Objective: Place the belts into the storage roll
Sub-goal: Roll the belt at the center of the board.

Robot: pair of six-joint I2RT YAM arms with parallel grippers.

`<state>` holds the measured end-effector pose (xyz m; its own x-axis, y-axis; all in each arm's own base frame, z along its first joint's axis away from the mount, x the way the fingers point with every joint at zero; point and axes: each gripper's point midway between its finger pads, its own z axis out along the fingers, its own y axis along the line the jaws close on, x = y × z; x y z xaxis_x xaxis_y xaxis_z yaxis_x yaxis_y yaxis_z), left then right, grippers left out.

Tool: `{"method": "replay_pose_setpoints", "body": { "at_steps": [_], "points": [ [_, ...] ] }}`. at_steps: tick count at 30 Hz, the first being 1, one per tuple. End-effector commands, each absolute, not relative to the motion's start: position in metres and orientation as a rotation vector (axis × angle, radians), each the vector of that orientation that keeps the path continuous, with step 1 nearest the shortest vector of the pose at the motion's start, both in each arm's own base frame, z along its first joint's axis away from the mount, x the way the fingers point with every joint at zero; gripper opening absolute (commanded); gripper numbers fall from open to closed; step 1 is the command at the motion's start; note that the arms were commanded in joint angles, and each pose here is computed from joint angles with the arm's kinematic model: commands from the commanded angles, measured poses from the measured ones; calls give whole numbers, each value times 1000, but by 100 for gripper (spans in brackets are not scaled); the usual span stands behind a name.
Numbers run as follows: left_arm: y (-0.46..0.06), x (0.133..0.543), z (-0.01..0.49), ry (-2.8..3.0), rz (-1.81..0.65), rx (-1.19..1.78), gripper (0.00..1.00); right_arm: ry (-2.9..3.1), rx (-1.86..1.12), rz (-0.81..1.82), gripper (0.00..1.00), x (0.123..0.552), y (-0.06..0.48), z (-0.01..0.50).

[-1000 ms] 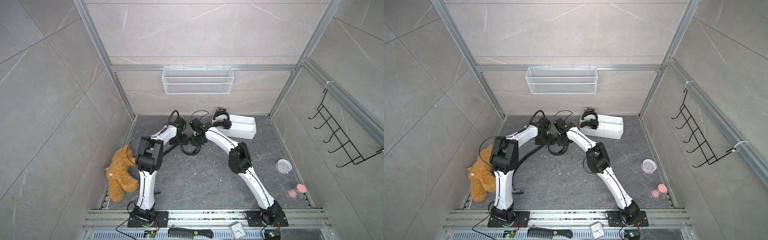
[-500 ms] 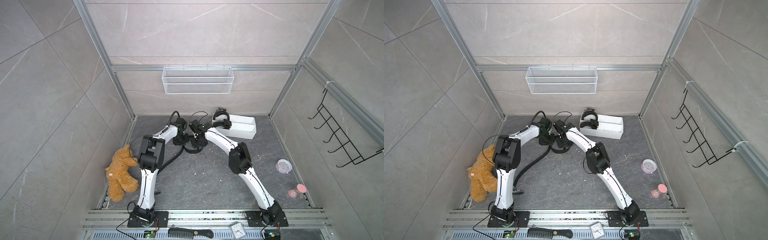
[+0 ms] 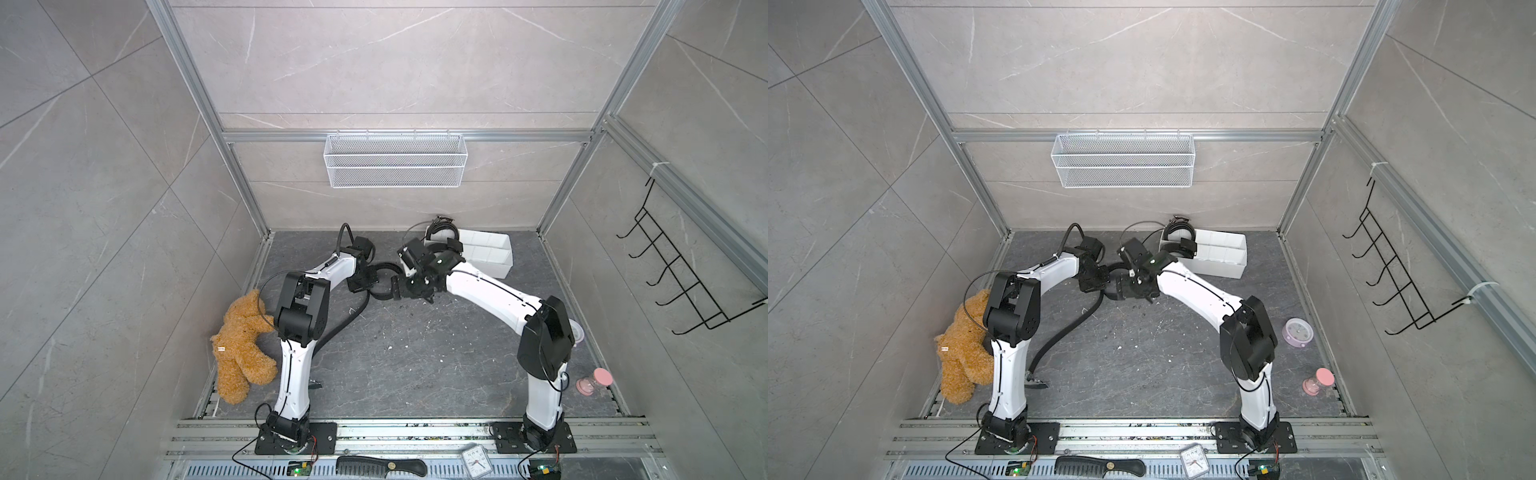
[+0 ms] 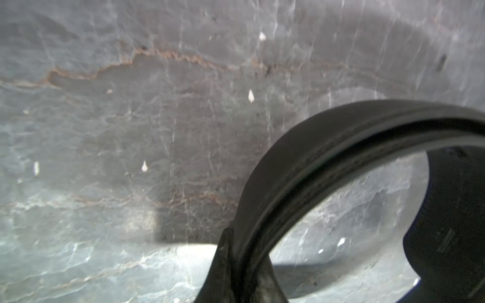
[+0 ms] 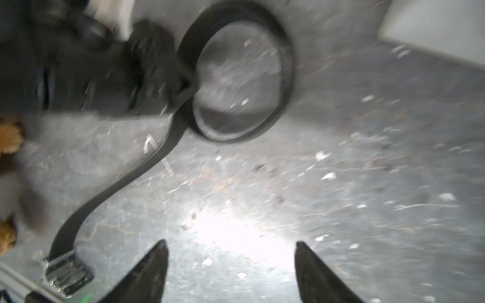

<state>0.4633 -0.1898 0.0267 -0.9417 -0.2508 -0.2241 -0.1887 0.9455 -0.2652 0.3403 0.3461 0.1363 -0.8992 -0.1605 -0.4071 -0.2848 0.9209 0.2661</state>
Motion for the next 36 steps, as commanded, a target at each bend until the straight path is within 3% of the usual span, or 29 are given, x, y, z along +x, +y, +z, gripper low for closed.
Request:
{"method": "replay_pose_setpoints", "body": {
  "at_steps": [1,10,22,26,30,36],
  "points": [
    [-199,477,35,2802,-438,-381,0,2643,-258,577,84,314,391,115],
    [-206,486,36,2752,-732,-606,0,2584,-186,721,85,296,454,89],
    [-192,473,34,2756,-658,-632,0,2649,-79,631,85,299,501,48],
    [-187,467,32,2770,-624,-634,0,2724,-9,480,85,300,491,28],
    [-179,461,33,2791,-554,-599,0,2855,5,311,77,285,468,3],
    [-164,448,35,2846,-415,-479,0,2972,-106,50,67,252,399,-15]
  ]
}}
